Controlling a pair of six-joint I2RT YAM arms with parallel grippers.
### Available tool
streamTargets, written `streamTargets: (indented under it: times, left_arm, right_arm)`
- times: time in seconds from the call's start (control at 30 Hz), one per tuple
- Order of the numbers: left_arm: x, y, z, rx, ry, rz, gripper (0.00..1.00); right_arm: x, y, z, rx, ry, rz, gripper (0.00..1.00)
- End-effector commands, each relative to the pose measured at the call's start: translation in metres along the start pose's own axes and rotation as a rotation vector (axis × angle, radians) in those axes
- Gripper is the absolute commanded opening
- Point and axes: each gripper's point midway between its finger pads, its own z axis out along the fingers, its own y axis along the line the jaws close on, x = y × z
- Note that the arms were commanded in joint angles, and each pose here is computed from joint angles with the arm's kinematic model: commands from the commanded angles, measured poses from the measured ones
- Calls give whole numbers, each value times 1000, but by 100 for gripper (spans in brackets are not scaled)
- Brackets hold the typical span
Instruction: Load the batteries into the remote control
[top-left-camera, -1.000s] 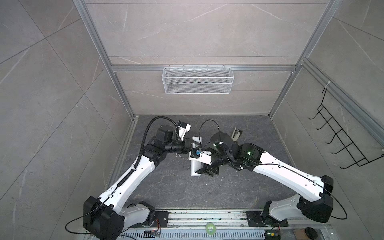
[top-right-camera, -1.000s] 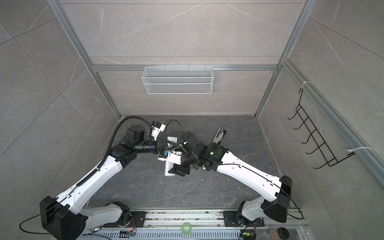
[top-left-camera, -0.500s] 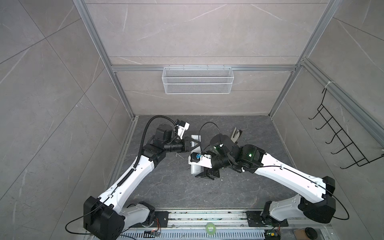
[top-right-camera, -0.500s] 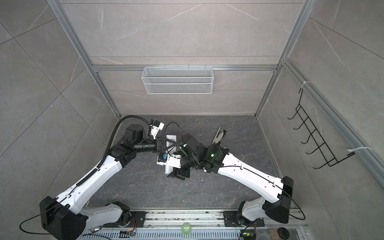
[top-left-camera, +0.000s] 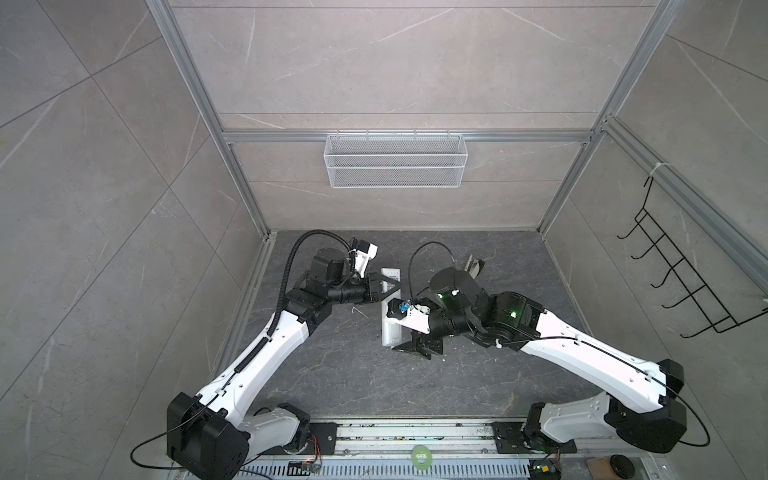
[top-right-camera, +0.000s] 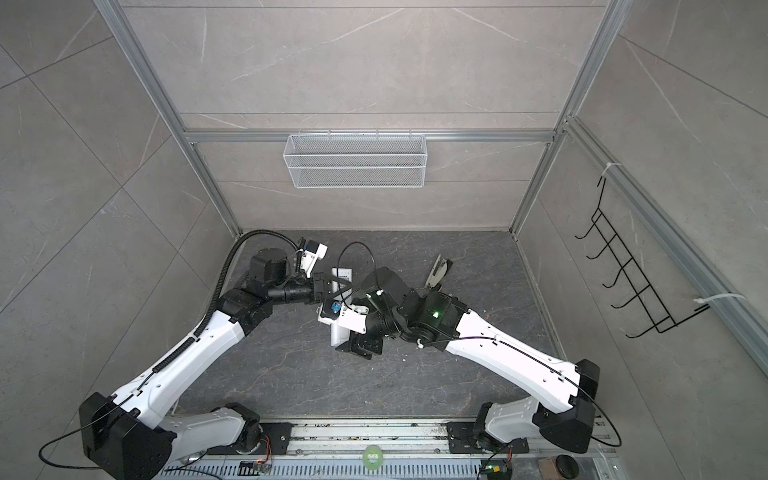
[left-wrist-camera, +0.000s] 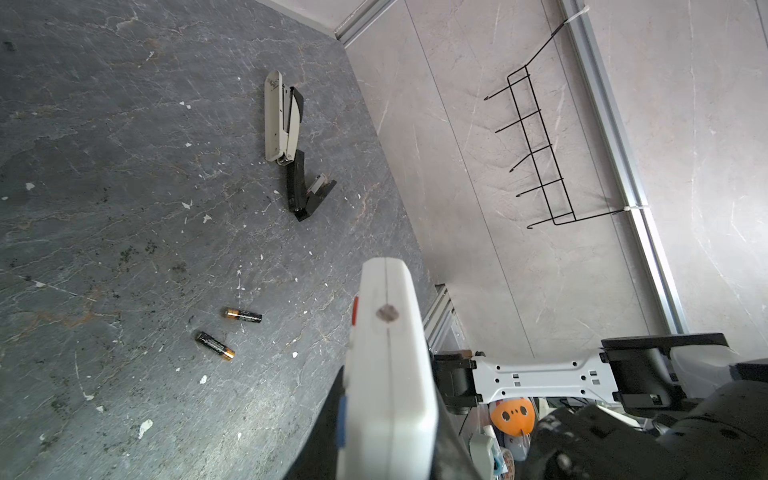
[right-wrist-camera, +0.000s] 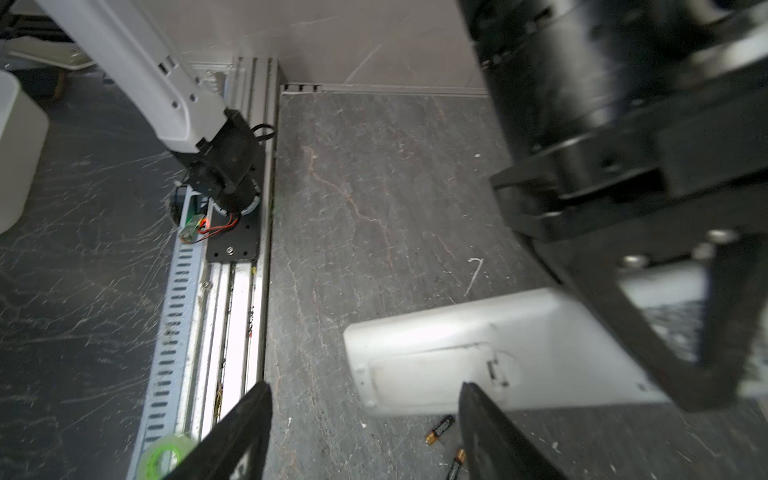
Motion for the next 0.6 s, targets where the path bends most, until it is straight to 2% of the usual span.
streamTargets:
  times: [0.0,0.2,0.33,0.57]
  left_arm:
    - [-19,-9,-12,-27,-89,53,0]
    - [-24,5,-12,-91,-132,28,0]
    - [-27,10,-15,-126,-165,25,0]
    - [-27,17,-18,-183,-184,32,0]
  right_arm:
    - [-10,-25,-10,149,-51,185,73]
    - [6,-48,-9,266,-5,465,80]
    - [9,-52,6,225,-34,647,80]
    - [16,-61,35,183,-35,791,78]
